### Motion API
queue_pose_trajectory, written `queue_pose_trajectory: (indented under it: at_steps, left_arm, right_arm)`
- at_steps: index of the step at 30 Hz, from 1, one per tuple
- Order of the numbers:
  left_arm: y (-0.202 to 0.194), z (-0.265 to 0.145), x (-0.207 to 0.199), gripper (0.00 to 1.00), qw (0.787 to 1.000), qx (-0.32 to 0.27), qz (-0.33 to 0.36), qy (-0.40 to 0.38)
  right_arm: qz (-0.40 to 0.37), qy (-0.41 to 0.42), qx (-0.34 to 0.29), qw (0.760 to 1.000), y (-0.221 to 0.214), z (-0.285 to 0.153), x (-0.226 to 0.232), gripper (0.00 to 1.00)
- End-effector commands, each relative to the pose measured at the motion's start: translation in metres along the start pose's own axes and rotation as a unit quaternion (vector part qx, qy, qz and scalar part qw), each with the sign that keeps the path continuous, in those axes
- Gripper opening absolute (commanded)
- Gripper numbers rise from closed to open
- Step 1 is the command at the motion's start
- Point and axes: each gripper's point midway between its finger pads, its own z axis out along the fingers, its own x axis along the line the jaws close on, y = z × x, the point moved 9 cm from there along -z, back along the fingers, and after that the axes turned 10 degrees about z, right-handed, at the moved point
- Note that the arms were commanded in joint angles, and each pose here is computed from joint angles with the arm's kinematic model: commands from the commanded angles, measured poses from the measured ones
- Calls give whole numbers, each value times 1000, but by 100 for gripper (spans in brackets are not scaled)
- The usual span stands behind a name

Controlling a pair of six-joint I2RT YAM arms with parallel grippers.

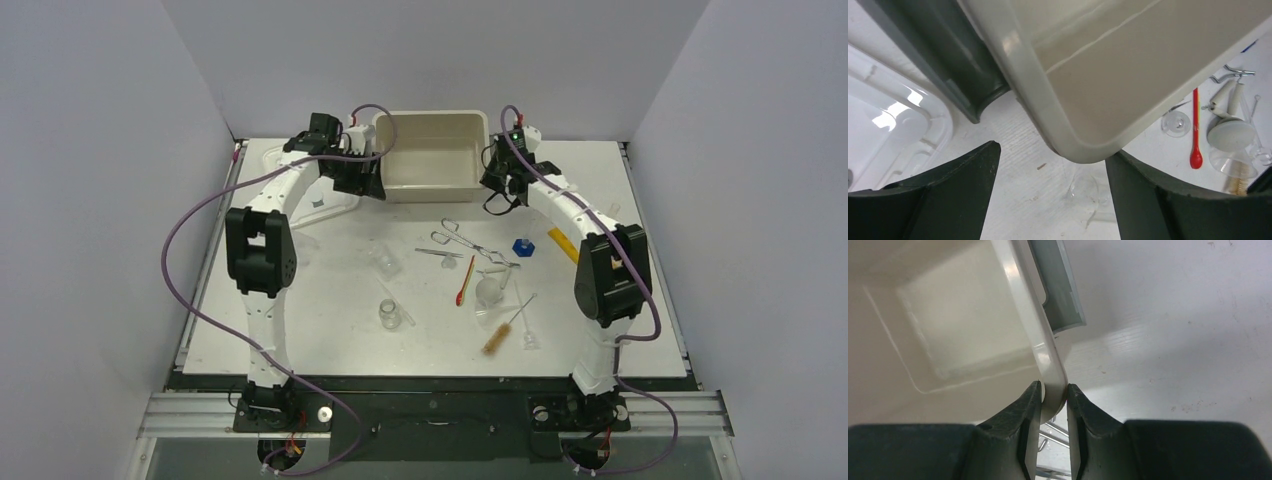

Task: Organize the chemistry lab equipment
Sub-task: Adjust the storage box at the center of the board.

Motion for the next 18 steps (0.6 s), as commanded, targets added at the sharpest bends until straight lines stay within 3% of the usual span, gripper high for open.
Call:
queue_pose_trajectory:
  at_steps: [1, 10, 18]
  left_arm:
    - [29, -38, -24, 74, 996, -80, 43, -17]
    - [22, -64, -43, 73, 994, -93, 56, -33]
    - [10, -57, -38, 74, 995, -76, 59, -16]
  right_arm:
    - [16, 72, -34, 997, 23, -47, 28, 15]
    - [4, 49, -19, 999, 20, -67, 17, 13]
    - [-8, 4, 31, 999, -10, -48, -8, 18]
